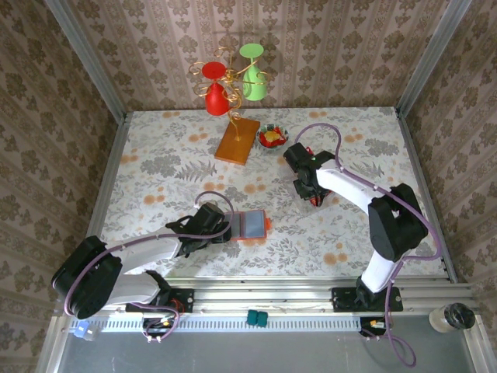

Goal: Put the credit cards into the card holder

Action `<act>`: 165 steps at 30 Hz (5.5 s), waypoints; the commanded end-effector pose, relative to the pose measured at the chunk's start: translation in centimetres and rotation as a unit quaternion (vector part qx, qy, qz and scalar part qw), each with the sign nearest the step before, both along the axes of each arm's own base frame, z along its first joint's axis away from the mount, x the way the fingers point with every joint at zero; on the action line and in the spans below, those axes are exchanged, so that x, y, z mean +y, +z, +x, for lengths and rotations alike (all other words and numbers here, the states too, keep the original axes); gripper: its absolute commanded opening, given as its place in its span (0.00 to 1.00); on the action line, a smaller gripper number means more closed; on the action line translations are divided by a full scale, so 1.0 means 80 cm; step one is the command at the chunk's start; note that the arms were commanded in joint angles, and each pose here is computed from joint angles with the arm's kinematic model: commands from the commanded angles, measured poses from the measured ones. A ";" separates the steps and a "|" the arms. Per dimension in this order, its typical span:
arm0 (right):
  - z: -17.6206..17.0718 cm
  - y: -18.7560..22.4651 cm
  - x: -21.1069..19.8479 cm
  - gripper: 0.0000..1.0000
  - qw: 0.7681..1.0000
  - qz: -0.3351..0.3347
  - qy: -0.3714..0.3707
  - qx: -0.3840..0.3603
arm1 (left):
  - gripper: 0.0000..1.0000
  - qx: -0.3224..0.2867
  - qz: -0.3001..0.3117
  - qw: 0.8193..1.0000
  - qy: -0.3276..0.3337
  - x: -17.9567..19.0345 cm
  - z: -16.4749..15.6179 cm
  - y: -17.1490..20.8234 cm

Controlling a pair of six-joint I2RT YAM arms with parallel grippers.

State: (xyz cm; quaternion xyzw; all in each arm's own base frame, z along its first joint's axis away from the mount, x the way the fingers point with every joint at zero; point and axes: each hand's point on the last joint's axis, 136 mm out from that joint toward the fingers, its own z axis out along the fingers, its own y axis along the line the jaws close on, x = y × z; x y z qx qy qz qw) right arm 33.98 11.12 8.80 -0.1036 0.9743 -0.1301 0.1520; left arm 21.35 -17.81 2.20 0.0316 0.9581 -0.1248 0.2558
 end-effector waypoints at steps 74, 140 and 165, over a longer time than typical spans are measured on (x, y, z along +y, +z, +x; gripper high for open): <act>-0.085 -0.061 0.287 0.00 0.923 0.373 0.013 0.097 | 0.73 0.003 0.004 1.000 0.010 0.009 -0.010 0.009; -0.051 -0.025 0.256 0.00 0.829 0.549 -0.084 -0.067 | 0.72 0.025 0.033 0.999 0.004 0.017 -0.022 -0.014; -0.059 -0.051 0.256 0.00 0.825 0.556 -0.095 -0.047 | 0.72 0.025 0.031 0.999 0.005 0.016 -0.023 -0.013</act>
